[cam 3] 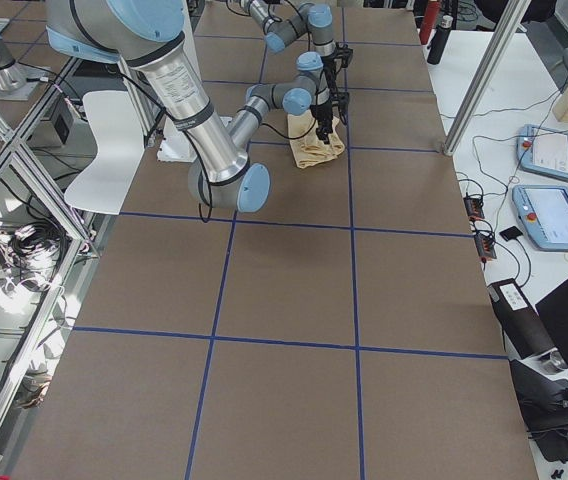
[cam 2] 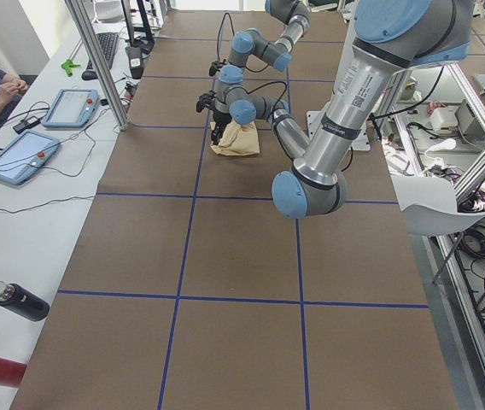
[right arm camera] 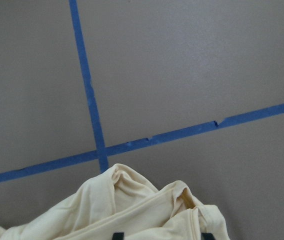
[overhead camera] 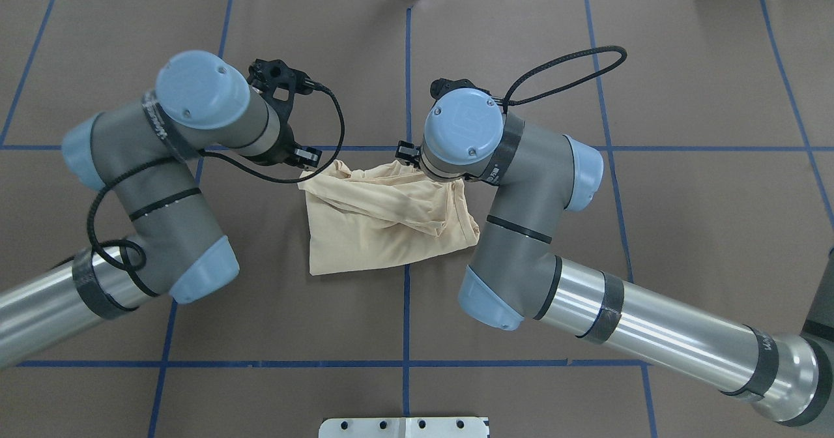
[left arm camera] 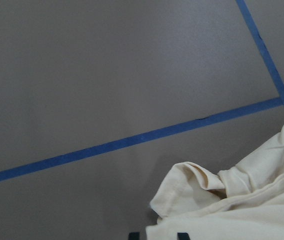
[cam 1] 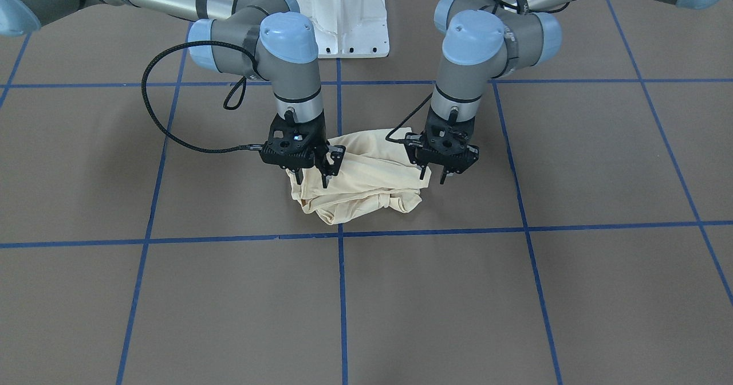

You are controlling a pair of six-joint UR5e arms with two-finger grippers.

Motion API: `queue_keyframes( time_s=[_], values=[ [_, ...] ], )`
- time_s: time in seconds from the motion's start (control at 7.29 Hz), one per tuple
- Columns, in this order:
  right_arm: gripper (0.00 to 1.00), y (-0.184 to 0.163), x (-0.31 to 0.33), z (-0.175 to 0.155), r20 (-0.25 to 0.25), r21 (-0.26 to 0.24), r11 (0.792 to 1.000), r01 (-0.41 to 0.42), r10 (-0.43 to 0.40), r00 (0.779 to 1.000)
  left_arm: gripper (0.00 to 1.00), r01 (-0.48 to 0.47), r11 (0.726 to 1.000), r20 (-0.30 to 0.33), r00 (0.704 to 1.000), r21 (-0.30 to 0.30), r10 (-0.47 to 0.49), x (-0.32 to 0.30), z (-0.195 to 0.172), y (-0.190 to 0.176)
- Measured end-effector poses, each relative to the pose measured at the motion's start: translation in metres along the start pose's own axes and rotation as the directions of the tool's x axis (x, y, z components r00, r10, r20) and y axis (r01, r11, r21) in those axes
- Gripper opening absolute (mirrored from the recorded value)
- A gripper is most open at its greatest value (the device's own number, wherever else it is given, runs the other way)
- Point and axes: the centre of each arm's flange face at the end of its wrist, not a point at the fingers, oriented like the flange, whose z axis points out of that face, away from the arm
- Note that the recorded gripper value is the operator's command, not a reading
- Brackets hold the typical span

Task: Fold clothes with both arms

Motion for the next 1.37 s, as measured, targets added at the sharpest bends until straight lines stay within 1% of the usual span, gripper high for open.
queue_keyframes(
  time_s=[0.14,0.27,0.41,0.55,0.69,0.82,1.1,1.37],
  values=[
    [0.98,0.009,-0.010,-0.005,-0.005,-0.027,0.999,-0.019,0.019,1.000,1.00,-0.068,0.997,-0.017,0.998,-0.019,0.068,-0.030,-0.006,-0.004],
    [0.93,0.031,-0.021,-0.005,-0.023,-0.044,0.998,-0.041,0.040,0.999,1.00,-0.100,0.995,-0.024,0.995,-0.025,0.099,-0.047,-0.008,-0.003],
    [0.81,0.059,-0.029,-0.001,-0.049,-0.048,0.998,-0.044,0.042,0.998,1.00,-0.111,0.994,-0.027,0.994,-0.025,0.110,-0.055,-0.007,-0.002],
    [0.80,0.083,-0.031,0.006,-0.081,-0.043,0.999,-0.034,0.030,0.996,1.00,-0.113,0.993,-0.028,0.993,-0.026,0.112,-0.058,-0.007,-0.001],
    [0.74,0.097,-0.031,0.011,-0.108,-0.032,0.999,-0.022,0.019,0.994,1.00,-0.112,0.993,-0.028,0.993,-0.027,0.112,-0.060,-0.006,0.000],
    [0.60,0.104,-0.029,0.013,-0.129,-0.027,1.000,-0.015,0.012,0.992,1.00,-0.110,0.994,-0.027,0.994,-0.027,0.109,-0.061,-0.006,0.000],
    [0.00,0.111,-0.027,0.016,-0.149,-0.023,1.000,-0.006,0.003,0.989,1.00,-0.091,0.995,-0.027,0.996,-0.027,0.090,-0.061,-0.006,0.000],
    [0.00,0.112,-0.026,0.021,-0.160,-0.019,1.000,-0.002,-0.001,0.987,1.00,-0.083,0.996,-0.027,0.996,-0.028,0.082,-0.060,-0.006,0.001]
  ],
)
